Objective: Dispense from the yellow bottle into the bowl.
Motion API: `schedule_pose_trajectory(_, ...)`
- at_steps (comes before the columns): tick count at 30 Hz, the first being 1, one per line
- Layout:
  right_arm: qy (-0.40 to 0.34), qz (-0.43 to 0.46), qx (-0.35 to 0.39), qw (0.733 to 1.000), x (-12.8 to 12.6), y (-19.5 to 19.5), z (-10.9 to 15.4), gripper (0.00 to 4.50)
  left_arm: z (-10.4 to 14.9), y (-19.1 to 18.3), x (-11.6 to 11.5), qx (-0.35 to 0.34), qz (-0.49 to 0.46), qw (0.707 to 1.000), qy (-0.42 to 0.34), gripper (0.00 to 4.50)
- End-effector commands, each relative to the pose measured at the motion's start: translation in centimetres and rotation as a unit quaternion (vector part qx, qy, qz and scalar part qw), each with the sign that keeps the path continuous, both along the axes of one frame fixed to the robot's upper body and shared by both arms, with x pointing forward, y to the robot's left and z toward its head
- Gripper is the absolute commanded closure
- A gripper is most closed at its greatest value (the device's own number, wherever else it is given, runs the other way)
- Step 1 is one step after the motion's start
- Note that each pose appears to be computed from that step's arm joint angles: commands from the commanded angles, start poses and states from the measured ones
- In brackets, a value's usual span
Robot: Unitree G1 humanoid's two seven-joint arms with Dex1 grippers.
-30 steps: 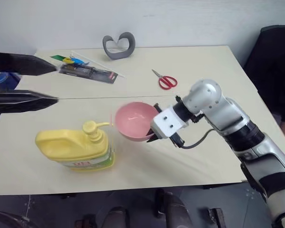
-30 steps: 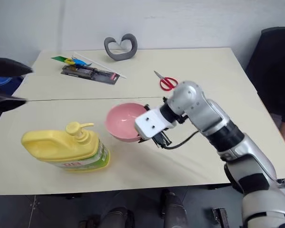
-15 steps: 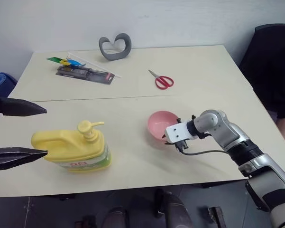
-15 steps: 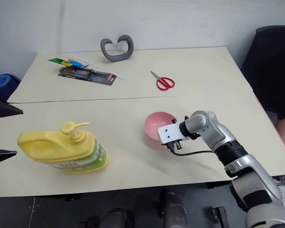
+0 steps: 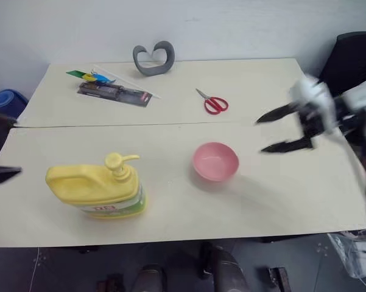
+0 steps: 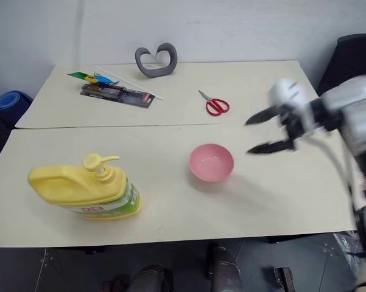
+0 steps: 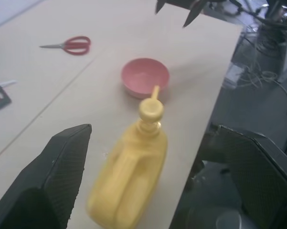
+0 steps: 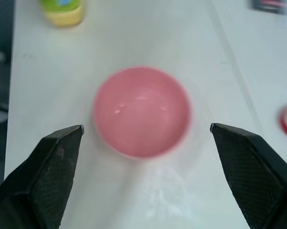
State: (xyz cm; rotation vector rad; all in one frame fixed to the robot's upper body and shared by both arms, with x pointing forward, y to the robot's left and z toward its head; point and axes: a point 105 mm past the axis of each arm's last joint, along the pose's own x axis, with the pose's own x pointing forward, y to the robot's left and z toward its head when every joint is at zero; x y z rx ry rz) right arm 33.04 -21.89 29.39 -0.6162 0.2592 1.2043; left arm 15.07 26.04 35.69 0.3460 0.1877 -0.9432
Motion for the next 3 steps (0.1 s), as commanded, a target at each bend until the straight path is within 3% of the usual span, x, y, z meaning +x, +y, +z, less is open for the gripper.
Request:
schedule_pose_trajectory(1,0.036,0.024,0.045,0.998,-1.28,-0.51,0.69,0.04,0.87,0.09,-0.7,0.01,-0.002,1.0,-0.019,0.0)
schedule_pose_trajectory(3,0.04,0.024,0.065,0.997,-1.38,-0.64,0.97,0.04,0.14,0.13,-0.5,0.017,0.0,1.0,-0.012,0.0)
